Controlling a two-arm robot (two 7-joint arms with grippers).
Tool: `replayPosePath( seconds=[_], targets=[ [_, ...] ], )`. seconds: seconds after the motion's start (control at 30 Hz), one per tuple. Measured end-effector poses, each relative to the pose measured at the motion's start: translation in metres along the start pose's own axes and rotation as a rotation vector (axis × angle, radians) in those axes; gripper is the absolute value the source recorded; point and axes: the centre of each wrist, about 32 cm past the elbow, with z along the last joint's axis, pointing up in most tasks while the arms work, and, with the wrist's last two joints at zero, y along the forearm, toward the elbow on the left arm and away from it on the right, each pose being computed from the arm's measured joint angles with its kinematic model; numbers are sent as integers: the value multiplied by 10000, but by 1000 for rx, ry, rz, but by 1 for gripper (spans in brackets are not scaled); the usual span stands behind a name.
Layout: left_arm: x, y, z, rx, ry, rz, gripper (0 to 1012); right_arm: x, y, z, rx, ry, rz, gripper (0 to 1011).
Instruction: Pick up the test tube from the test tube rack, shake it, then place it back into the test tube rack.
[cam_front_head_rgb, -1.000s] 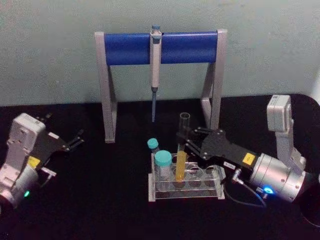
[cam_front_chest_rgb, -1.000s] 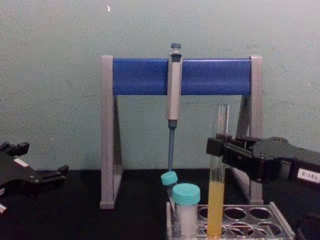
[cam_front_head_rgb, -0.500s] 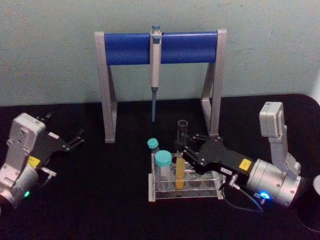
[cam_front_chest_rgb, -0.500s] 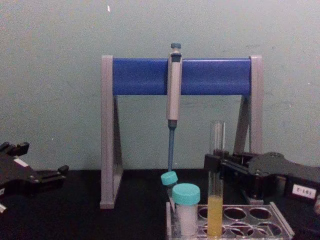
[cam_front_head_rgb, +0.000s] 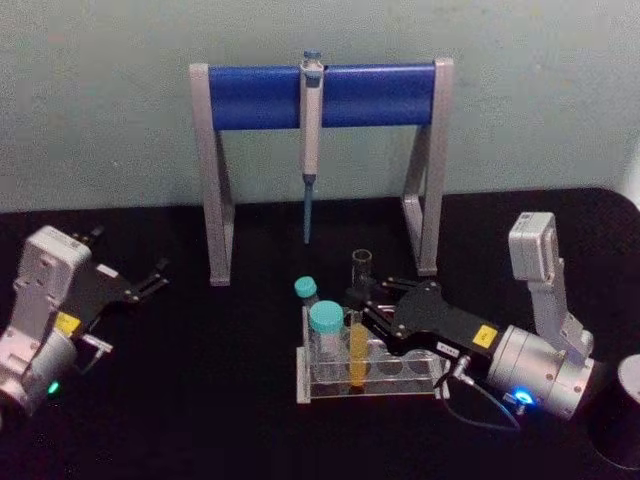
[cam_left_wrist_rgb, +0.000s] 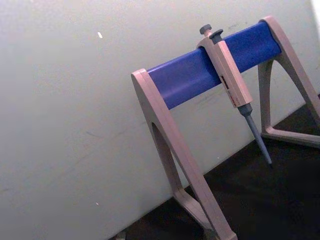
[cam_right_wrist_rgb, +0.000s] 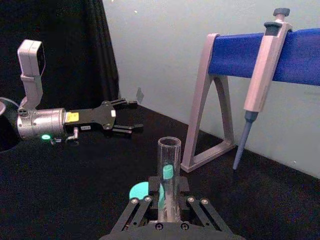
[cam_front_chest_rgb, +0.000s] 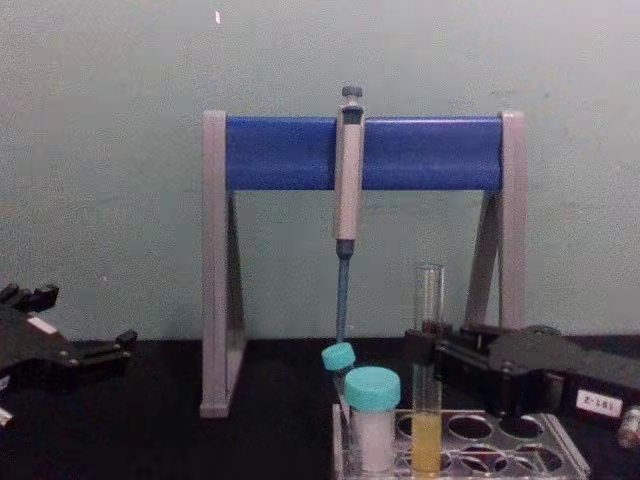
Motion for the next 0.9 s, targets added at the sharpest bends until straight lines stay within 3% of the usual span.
replayPosePath(
  seconds=[0.9],
  targets=[
    [0, 0, 0, 0, 0, 0, 1001, -5, 1, -21, -7, 4, -10, 228]
  ],
)
